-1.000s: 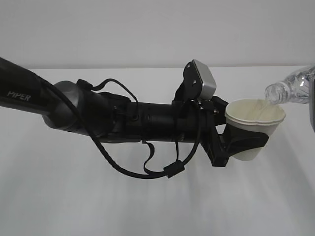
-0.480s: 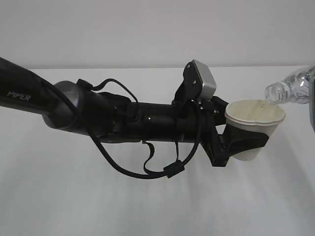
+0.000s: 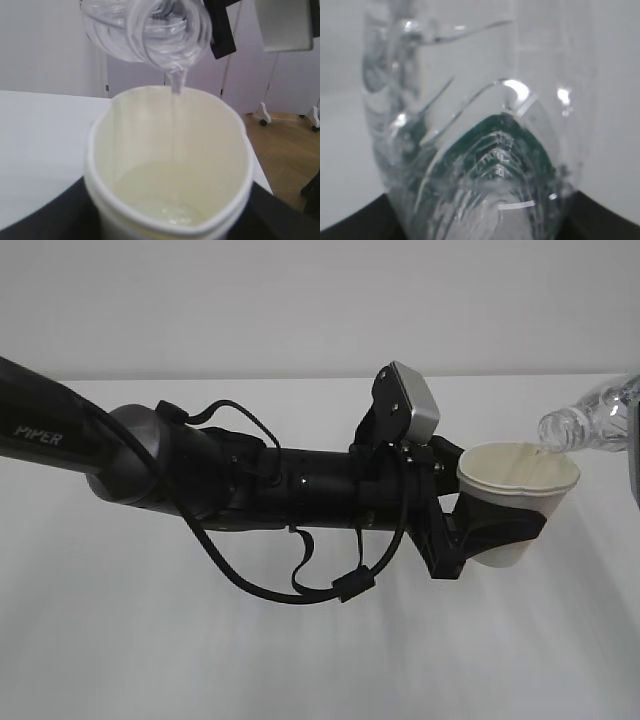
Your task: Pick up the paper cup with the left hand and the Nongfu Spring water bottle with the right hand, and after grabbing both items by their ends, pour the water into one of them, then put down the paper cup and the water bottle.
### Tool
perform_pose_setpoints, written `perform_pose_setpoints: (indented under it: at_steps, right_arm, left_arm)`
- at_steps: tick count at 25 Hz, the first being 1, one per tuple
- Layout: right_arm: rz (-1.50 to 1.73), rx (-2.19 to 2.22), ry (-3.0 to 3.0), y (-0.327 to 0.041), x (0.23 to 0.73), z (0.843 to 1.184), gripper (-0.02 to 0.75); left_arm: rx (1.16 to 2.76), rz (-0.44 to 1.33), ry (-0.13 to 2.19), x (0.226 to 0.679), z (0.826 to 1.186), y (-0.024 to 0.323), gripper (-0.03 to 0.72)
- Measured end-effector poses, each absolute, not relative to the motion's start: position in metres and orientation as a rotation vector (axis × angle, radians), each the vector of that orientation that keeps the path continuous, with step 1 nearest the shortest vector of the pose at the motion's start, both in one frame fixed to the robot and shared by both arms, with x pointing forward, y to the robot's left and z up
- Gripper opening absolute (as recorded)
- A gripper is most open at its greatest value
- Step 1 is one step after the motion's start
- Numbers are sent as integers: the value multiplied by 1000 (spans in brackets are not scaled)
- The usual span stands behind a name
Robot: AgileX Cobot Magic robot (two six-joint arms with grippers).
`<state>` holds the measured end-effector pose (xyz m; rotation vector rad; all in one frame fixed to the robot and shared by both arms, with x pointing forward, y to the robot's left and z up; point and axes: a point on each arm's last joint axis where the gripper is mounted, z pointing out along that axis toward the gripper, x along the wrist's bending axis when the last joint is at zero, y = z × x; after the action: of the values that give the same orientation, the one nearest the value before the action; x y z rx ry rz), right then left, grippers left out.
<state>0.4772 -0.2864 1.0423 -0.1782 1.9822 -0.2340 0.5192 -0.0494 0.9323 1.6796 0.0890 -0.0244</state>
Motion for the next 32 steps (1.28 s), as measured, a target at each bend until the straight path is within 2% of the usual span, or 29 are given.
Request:
perform_pose_setpoints:
  at_steps: [32]
  right_arm:
    - [-251, -207, 1974, -286, 477, 1043, 408]
  left_arm:
    - [1687, -33, 88, 519, 932, -49, 447]
